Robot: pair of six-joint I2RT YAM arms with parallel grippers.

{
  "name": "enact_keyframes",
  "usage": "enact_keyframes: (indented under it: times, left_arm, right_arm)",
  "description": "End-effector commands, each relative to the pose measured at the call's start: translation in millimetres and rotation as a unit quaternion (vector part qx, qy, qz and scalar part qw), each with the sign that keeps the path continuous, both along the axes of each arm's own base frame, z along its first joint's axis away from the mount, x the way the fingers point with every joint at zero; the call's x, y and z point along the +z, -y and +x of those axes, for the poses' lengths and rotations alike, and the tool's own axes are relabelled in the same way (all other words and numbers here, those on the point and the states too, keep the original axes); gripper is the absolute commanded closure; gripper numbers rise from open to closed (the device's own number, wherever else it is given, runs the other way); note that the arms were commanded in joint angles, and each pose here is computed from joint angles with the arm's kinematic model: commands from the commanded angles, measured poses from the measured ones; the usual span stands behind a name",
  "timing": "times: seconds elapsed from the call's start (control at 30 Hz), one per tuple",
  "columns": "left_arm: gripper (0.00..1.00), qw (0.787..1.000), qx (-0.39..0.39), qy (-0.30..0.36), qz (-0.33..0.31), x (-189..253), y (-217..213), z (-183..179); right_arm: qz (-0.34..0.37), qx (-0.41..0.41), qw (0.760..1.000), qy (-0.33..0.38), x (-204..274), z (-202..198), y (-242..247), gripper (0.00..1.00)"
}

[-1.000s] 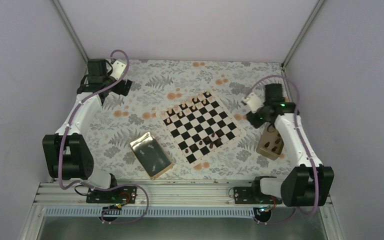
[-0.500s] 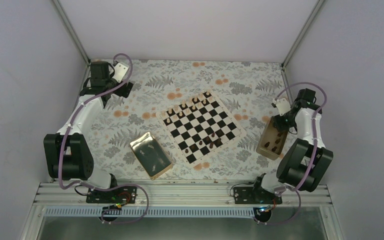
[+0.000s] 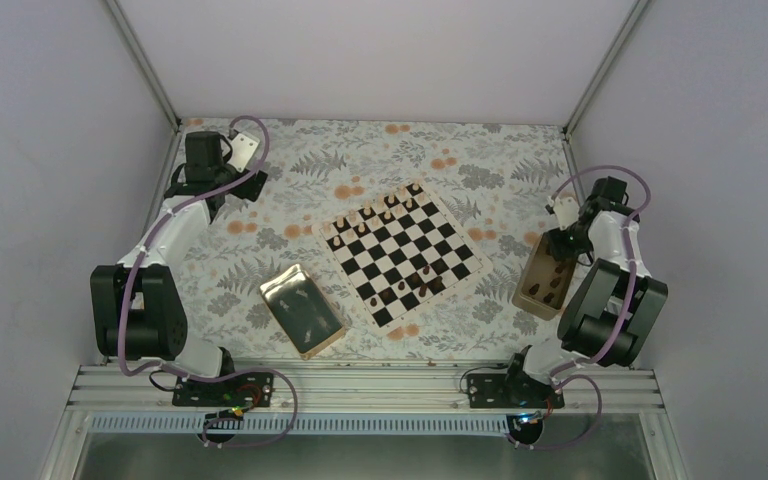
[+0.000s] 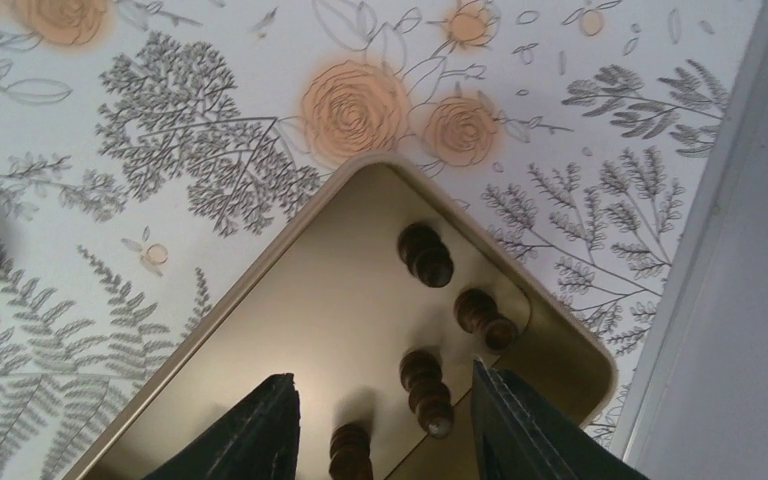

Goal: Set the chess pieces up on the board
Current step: Pick up the chess piece from the storage box.

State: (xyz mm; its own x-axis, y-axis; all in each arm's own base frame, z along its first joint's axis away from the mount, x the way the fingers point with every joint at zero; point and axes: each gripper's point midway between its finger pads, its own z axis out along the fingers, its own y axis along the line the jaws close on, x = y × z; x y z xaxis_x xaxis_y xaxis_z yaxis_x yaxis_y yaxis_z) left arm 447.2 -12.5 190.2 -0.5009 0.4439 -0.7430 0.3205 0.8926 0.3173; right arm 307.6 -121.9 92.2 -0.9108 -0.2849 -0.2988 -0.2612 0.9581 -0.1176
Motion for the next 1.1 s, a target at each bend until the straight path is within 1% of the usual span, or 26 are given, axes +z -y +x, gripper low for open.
enact_keyframes:
  times: [0.0,0.3,0.6,0.77,1.07]
  left_arm:
    - [0.0,1.0,-0.005,0.019,0.005,7,1,6]
    - [0.0,1.0,-0.003,0.015,-0.004,8,2,3]
    - [0.0,1.0,-0.003,0.019,-0.008,13,3,2]
    - [0.0,1.0,-0.002,0.015,-0.009,10,3,2]
    - [0.0,1.0,0.0,0.013,-0.01,8,3,2]
  right_arm:
    - [-0.015,-0.034,0.999,0.03,3,9,11,0.53]
    - [0.008,-0.055,0.998,0.023,-31,-2,3,0.53]
    - [-0.005,-0.061,0.997,0.052,-37,0,4,0.53]
    - [-0.012,-0.064,0.995,0.079,-31,6,7,0.53]
    - [-0.01,-0.066,0.994,0.089,-32,13,8,0.53]
